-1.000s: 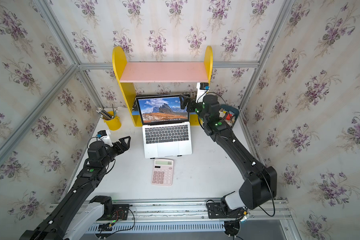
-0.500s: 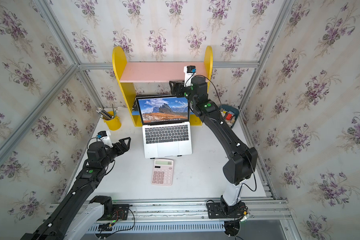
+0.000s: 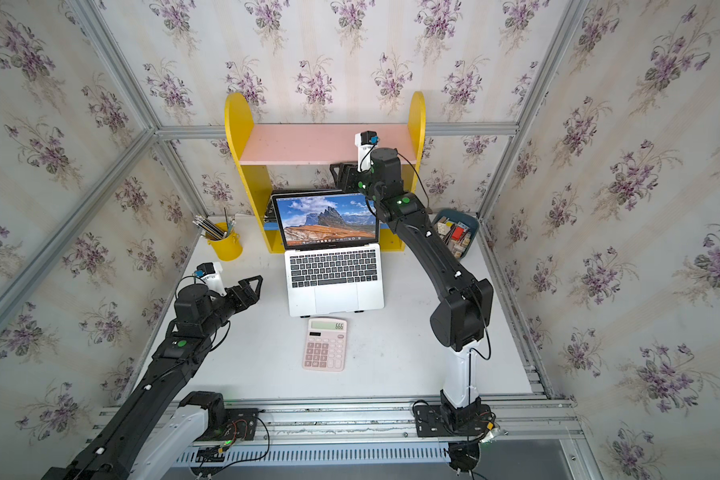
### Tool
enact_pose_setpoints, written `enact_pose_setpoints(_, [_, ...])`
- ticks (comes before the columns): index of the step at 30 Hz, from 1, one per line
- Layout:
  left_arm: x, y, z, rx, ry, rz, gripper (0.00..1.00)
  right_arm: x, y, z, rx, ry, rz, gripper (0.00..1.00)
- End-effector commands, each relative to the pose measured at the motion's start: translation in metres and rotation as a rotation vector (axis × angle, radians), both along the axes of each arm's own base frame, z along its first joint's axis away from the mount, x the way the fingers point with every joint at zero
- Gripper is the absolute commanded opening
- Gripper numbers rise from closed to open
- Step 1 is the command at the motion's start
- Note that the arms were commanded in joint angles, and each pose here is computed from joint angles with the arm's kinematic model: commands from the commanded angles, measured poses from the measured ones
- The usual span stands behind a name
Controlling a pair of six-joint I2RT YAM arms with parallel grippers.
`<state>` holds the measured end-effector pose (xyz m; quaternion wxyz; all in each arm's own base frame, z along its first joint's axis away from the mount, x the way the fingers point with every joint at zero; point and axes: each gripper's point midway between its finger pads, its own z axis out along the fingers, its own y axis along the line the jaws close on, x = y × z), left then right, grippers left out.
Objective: Close the laptop lid and set it aside
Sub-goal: Close the lid of the laptop.
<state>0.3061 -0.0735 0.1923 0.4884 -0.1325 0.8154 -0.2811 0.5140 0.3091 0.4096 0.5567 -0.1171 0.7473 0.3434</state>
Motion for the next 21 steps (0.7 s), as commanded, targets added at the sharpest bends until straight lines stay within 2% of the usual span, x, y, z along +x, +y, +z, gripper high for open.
enact_pose_setpoints(1, [0.0,-0.002,0.004,0.004,-0.02,-0.014,0.91,-0.009,0.014,0.004,-0.004,-0.032,0.096,0.72])
enact_pose_setpoints(3, [0.0,-0.002,0.004,0.003,-0.02,-0.016,0.91,-0.012,0.017,0.003,-0.04,-0.062,0.128,0.79])
enact_pose_setpoints(6, [0.0,-0.003,0.004,0.003,-0.019,-0.019,0.91,-0.016,0.019,0.0,-0.113,-0.112,0.168,0.94])
enact_pose_setpoints(8, [0.0,-0.003,0.005,0.002,-0.024,-0.021,0.91,-0.019,0.021,-0.003,-0.17,-0.151,0.196,0.99])
enact_pose_setpoints(21, [0.0,-0.004,0.004,-0.002,-0.024,-0.025,0.9,-0.031,0.031,-0.036,-0.581,-0.441,0.401,1.0])
